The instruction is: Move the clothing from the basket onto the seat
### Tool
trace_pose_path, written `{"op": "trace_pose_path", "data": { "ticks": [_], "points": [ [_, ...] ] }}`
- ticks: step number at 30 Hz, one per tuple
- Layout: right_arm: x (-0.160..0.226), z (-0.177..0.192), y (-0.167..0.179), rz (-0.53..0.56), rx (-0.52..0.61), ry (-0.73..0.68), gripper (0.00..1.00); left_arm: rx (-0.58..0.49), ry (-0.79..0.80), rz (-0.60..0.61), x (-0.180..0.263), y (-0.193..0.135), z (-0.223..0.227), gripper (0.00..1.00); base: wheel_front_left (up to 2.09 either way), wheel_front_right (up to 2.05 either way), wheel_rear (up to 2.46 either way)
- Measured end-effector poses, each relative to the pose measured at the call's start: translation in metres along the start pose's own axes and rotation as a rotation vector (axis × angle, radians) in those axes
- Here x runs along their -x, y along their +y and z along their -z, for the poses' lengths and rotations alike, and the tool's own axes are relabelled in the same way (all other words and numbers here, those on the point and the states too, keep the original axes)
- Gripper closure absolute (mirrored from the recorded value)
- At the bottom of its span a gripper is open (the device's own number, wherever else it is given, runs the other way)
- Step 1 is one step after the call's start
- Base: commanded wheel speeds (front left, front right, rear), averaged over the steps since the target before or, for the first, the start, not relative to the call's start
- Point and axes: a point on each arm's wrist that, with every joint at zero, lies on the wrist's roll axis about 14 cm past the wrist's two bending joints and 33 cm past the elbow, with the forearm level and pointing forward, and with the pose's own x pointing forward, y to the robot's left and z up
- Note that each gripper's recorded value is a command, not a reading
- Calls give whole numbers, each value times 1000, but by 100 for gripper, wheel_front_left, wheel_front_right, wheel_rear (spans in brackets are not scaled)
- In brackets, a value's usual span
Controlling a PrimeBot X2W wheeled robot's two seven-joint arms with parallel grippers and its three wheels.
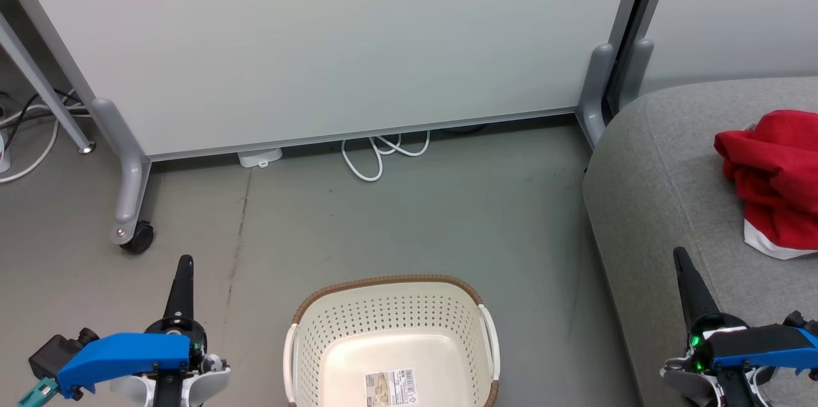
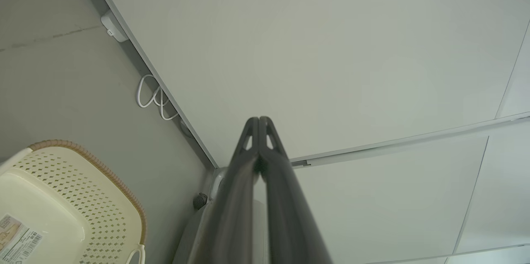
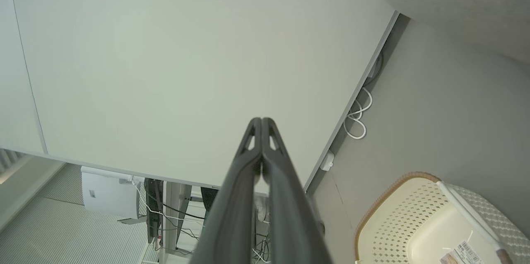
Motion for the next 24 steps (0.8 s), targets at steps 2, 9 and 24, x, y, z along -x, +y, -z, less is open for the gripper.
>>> {"op": "trace_pose_path", "data": {
  "ticks": [2, 9, 24],
  "points": [
    [0, 0, 1, -3, -17, 0, 100, 16, 2, 3, 0, -1, 0, 100, 0, 0, 0],
    [0, -2, 3, -10, -66, -2, 100, 65, 2, 16, -1, -4, -1, 100, 0, 0, 0],
    [1, -4, 8, -32, -187, 0, 100, 186, 8, 47, -3, -13, -3, 100, 0, 0, 0]
  ]
}}
